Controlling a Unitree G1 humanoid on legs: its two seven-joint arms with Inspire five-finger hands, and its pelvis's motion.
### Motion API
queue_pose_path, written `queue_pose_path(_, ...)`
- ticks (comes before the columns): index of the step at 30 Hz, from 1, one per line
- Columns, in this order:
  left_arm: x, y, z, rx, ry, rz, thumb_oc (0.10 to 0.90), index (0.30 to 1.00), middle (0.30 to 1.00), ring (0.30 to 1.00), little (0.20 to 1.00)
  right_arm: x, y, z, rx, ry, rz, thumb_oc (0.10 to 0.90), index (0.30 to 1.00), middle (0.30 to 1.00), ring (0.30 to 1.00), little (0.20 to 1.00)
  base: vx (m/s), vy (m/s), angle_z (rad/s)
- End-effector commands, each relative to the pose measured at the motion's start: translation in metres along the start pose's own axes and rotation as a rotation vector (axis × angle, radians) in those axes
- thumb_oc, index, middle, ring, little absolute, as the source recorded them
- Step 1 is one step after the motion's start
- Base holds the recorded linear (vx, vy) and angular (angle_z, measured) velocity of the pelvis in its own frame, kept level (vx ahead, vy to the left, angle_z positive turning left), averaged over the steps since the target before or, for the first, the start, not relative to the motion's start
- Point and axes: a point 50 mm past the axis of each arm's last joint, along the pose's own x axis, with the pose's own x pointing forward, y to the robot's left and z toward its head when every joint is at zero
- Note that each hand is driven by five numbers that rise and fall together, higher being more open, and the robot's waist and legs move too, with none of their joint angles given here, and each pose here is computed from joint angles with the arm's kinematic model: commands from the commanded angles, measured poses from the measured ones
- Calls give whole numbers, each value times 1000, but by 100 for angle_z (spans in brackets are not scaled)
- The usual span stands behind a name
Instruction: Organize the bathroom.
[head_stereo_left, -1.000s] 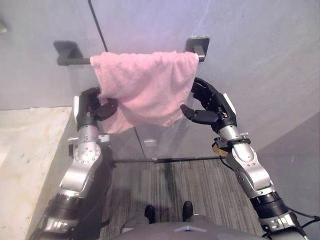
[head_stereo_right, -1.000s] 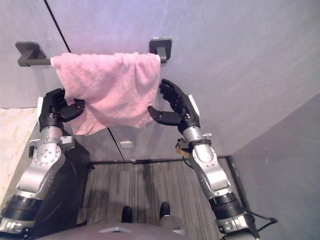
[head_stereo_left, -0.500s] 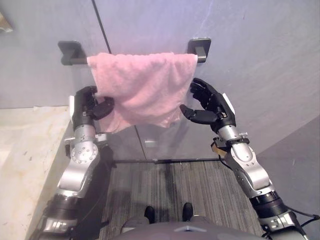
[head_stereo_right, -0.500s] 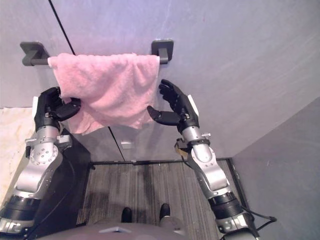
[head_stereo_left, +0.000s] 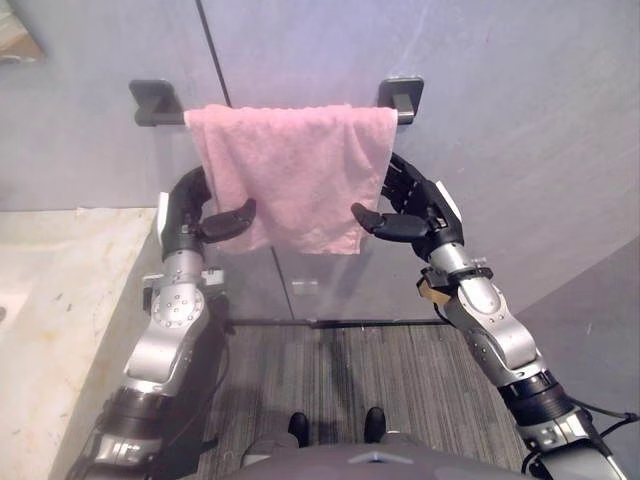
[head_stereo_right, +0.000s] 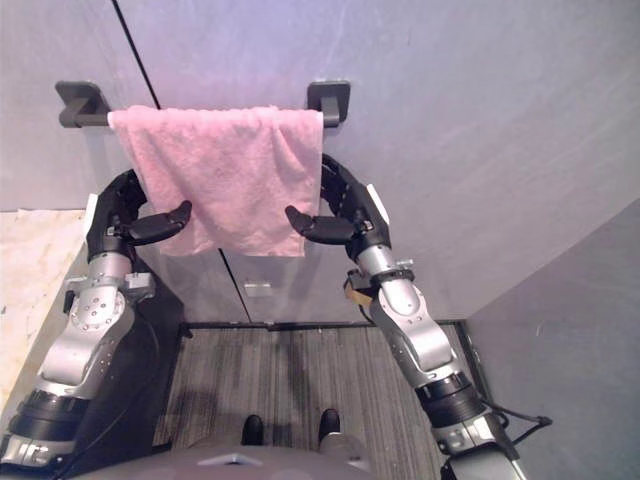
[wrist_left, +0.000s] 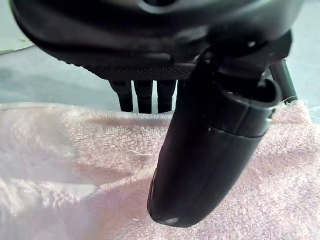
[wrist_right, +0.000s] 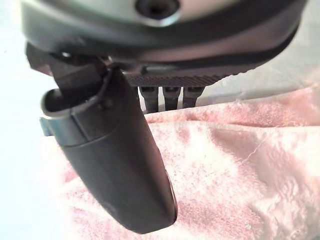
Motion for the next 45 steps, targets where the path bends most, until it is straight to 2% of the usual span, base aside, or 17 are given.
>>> queue_pose_path(1,26,-6,74,-48,-349,-60,800,900,900,900,900,34,27,82,56,-395,164,780,869,869,869,869,0,0,0)
queue_pose_path(3,28,-4,75,-33,-353,-46,800,900,900,900,900,34,26,83,51,-391,164,776,865,865,865,865,0,0,0)
queue_pose_path(4,29,-3,76,-30,-354,-41,800,900,900,900,900,35,26,83,49,-390,163,800,900,900,900,900,19,19,3)
queue_pose_path(6,34,0,77,-18,-361,-28,800,900,900,900,900,37,26,84,45,-384,166,800,900,900,900,900,0,0,0)
queue_pose_path(8,36,1,78,-15,-362,-26,800,900,900,900,900,38,27,83,44,-380,167,750,825,825,825,825,0,0,0)
queue_pose_path(9,37,0,78,-15,-362,-31,800,900,900,900,900,39,28,83,39,-378,165,701,752,752,752,752,0,0,0)
queue_pose_path(10,38,-1,79,-16,-362,-34,627,641,641,641,641,40,28,82,37,-377,161,573,559,559,559,559,0,0,0)
queue_pose_path(11,38,-2,79,-20,-359,-39,532,498,498,498,498,39,28,82,35,-377,155,505,458,458,458,458,0,0,0)
queue_pose_path(12,39,-3,79,-17,-363,-38,400,300,300,300,300,39,27,82,28,-379,150,400,300,300,300,300,0,0,0)
queue_pose_path(18,38,2,76,31,-383,14,400,300,300,300,300,34,15,81,-4,-381,109,400,300,300,300,300,0,0,0)
queue_pose_path(29,36,37,62,125,-359,151,400,300,300,300,300,15,-13,65,-39,-335,22,400,300,300,300,300,0,2,0)
queue_pose_path(36,30,38,54,88,-320,121,400,300,300,300,300,9,-17,60,-32,-309,25,400,300,300,300,300,0,0,0)
queue_pose_path(37,29,33,52,82,-315,98,450,375,375,375,375,9,-14,59,-26,-303,31,646,669,669,669,669,0,0,0)
queue_pose_path(38,29,33,52,72,-311,93,525,488,488,488,488,9,-14,58,-25,-301,33,800,900,900,900,900,0,0,0)
queue_pose_path(39,29,30,51,47,-300,80,800,900,900,900,900,10,-13,57,-23,-296,41,800,900,900,900,900,0,0,0)
queue_pose_path(45,22,3,41,-54,-229,-34,800,900,900,900,900,10,-3,50,-43,-270,60,800,900,900,900,900,0,0,0)
